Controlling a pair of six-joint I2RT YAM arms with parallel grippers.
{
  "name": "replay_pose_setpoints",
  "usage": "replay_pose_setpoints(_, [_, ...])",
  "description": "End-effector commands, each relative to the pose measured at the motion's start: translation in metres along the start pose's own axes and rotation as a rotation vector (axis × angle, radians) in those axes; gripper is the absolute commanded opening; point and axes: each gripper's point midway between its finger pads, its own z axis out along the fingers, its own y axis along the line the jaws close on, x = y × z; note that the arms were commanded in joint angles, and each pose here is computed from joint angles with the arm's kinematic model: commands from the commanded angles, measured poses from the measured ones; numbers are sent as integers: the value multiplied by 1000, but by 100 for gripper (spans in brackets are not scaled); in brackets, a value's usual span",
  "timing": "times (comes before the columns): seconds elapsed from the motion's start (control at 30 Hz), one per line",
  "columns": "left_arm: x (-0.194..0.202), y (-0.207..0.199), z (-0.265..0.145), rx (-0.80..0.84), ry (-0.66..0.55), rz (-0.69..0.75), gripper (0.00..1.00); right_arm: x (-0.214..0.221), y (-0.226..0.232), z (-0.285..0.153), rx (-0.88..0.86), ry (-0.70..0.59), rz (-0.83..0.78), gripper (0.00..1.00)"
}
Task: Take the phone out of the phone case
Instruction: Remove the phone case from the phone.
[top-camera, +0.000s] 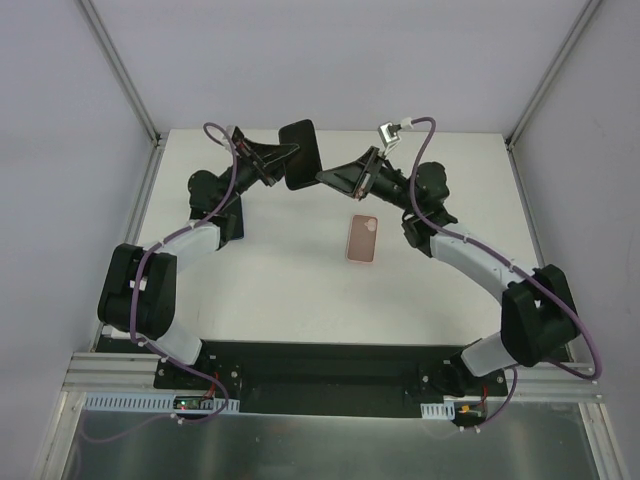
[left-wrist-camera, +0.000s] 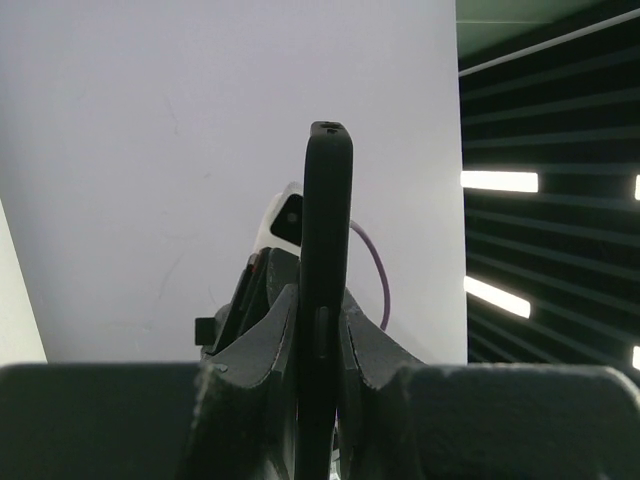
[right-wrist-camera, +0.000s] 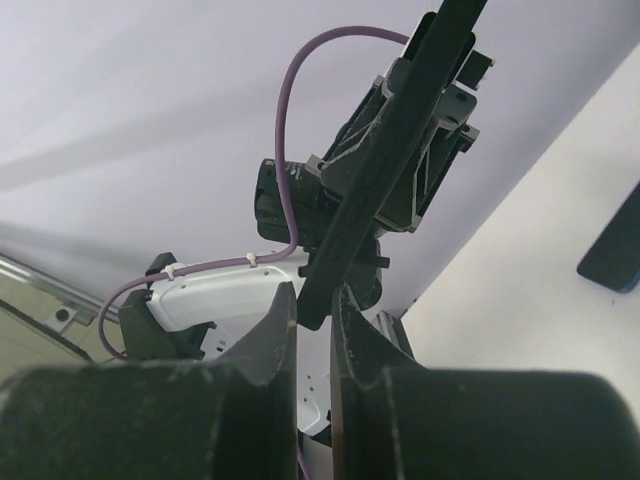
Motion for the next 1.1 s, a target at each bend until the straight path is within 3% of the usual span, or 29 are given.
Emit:
replay_pose_setpoints(0.0, [66, -119, -24, 383, 196, 114, 0, -21, 44, -5, -327, -79, -141, 1])
replay_pose_setpoints(0.1, [73, -133, -26, 411, 208, 118, 0, -27, 33, -8, -386, -87, -86, 1])
replay_pose_setpoints(0.53, [82, -157, -33, 467, 216, 111, 0, -19, 35, -2, -422, -9, -212, 1])
replay_pose_setpoints(0.8, [80, -163, -34, 488, 199, 88, 0, -8, 72, 8, -536, 62, -333, 1])
replay_pose_setpoints(1.07, [91, -193, -38, 557, 224, 96, 0, -10, 56, 22, -529, 93, -301, 1])
